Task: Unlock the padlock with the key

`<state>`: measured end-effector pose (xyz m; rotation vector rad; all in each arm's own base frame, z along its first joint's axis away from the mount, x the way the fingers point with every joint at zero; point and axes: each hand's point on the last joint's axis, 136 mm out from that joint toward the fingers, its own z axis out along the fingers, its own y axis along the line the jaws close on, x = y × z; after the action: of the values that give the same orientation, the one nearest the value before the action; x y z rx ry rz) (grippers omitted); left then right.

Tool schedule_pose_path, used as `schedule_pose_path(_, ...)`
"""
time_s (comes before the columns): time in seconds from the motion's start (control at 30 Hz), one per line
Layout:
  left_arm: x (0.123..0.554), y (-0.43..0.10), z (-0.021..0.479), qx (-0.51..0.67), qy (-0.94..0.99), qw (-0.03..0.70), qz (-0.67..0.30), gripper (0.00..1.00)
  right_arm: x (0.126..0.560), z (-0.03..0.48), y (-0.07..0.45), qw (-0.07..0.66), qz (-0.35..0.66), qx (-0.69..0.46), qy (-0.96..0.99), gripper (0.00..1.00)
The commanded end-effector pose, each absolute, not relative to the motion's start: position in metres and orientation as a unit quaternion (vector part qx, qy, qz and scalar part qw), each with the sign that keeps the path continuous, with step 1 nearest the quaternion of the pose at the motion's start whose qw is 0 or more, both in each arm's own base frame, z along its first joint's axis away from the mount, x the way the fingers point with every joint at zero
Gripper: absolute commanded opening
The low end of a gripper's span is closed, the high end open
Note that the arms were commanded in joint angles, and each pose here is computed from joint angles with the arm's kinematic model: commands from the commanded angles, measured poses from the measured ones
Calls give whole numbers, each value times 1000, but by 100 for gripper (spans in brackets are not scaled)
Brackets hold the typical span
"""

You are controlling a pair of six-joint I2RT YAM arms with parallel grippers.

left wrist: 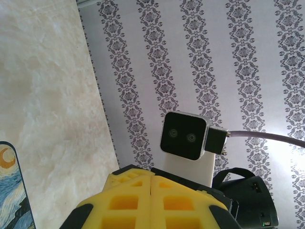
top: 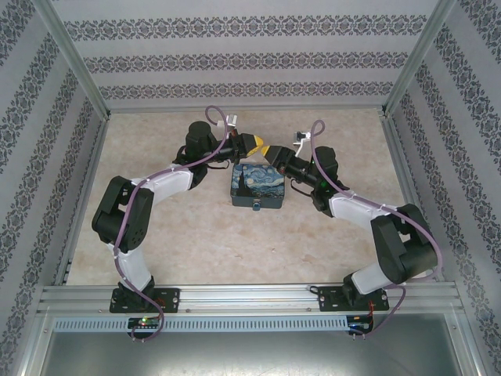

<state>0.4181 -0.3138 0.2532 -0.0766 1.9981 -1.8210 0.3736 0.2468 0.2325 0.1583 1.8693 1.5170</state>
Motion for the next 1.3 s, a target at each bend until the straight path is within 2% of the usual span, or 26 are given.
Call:
schedule_pose_path(0.0,420,-310,258,-18,709,229,-667,0,379,256,249,385,602,51,698,39)
schedule_pose_path(0.27,421,-309,255,-23,710,229,-665,0,380,253,244,385,606,63,693,37)
schedule_pose_path(0.5,421,-309,253,-26,711,230,-664,0,380,253,241,384,614,69,686,28)
schedule_pose_path(0.87,423,-308,255,-32,707,235,-666,0,380,242,243,373,619,75,687,29)
schedule_pose_path(1.27,425,-307,253,-35,708,236,-665,0,378,238,242,372,620,78,687,22)
